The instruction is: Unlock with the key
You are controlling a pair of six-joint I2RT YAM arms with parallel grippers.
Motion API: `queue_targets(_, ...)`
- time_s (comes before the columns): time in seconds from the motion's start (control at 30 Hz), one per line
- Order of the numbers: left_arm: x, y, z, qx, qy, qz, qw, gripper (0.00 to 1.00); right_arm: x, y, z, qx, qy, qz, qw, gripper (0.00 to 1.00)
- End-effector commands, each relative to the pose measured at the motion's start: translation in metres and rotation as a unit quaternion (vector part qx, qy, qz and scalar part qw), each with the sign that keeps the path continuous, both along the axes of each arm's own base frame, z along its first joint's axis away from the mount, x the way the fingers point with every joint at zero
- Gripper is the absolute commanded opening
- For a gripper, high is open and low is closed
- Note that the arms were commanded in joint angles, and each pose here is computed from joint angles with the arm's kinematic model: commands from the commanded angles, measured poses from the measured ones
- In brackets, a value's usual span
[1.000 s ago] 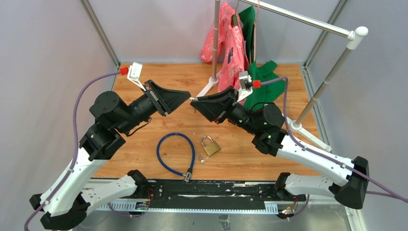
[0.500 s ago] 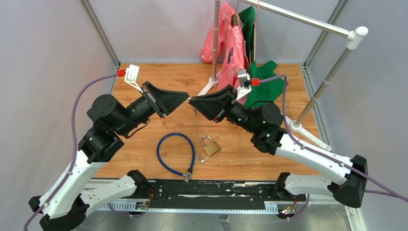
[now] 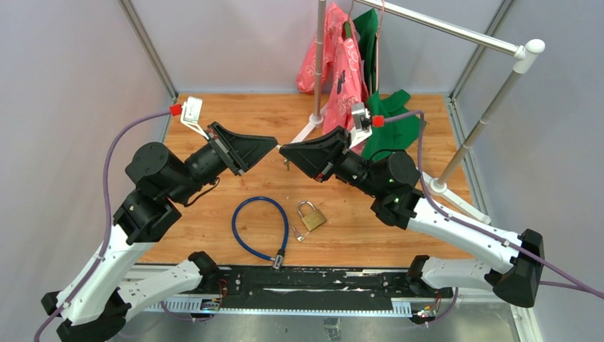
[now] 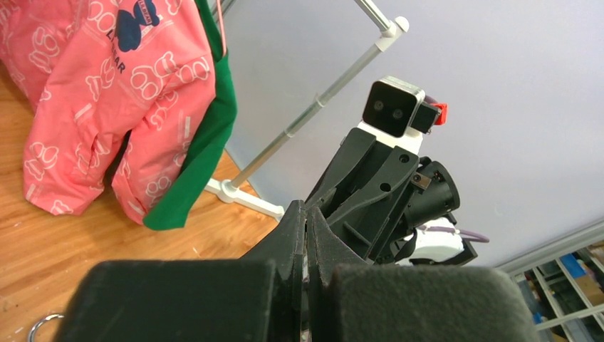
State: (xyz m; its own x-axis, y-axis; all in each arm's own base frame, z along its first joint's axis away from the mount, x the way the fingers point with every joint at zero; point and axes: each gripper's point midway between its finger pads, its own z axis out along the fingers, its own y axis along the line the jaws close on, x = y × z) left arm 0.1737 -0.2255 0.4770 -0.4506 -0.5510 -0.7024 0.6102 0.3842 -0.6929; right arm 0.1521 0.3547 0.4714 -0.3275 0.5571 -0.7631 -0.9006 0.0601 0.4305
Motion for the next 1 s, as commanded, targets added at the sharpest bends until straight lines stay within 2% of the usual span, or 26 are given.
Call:
queue_targets(0.0, 0.011, 0.004, -0.011, 0.011, 0.007, 0.030, 0.999, 0.00, -0.019, -0.004, 0.023, 0.033, -0.030, 0.035, 0.998, 0.14)
queue_targets(0.13, 0.011, 0.005, -0.012, 0.012, 0.007, 0.033, 0.999, 0.00, -0.018, -0.001, 0.021, 0.024, -0.023, 0.039, 0.999, 0.00)
queue_targets(0.4, 0.013, 0.008, -0.020, 0.020, 0.011, 0.042, 0.999, 0.02, -0.017, 0.006, 0.008, -0.006, -0.006, 0.047, 0.999, 0.00)
queue_targets(0.43, 0.013, 0.010, -0.022, 0.023, 0.011, 0.046, 0.999, 0.10, -0.017, 0.005, 0.006, -0.009, -0.005, 0.045, 0.999, 0.00)
queue_targets(0.5, 0.011, 0.013, -0.024, 0.029, 0.010, 0.049, 0.998, 0.48, -0.010, 0.004, -0.005, -0.029, 0.009, 0.026, 0.999, 0.00)
queue_targets(0.53, 0.012, 0.016, -0.026, 0.033, 0.010, 0.056, 0.998, 0.64, -0.006, 0.002, -0.011, -0.038, 0.015, 0.013, 0.999, 0.00)
queue_targets(0.6, 0.013, 0.022, -0.030, 0.043, 0.012, 0.071, 0.996, 0.84, 0.001, -0.005, -0.025, -0.059, 0.031, -0.017, 0.998, 0.00)
queue_targets(0.63, 0.014, 0.024, -0.034, 0.051, 0.014, 0.076, 0.996, 0.88, 0.004, -0.009, -0.033, -0.071, 0.042, -0.029, 0.996, 0.00)
queue_targets(0.7, 0.015, 0.029, -0.044, 0.078, 0.013, 0.085, 0.993, 0.92, 0.013, -0.017, -0.056, -0.106, 0.068, -0.063, 0.990, 0.00)
queue_targets(0.97, 0.020, 0.037, -0.132, 0.232, 0.036, 0.087, 0.968, 0.93, 0.028, -0.065, -0.129, -0.227, 0.124, -0.142, 0.956, 0.00)
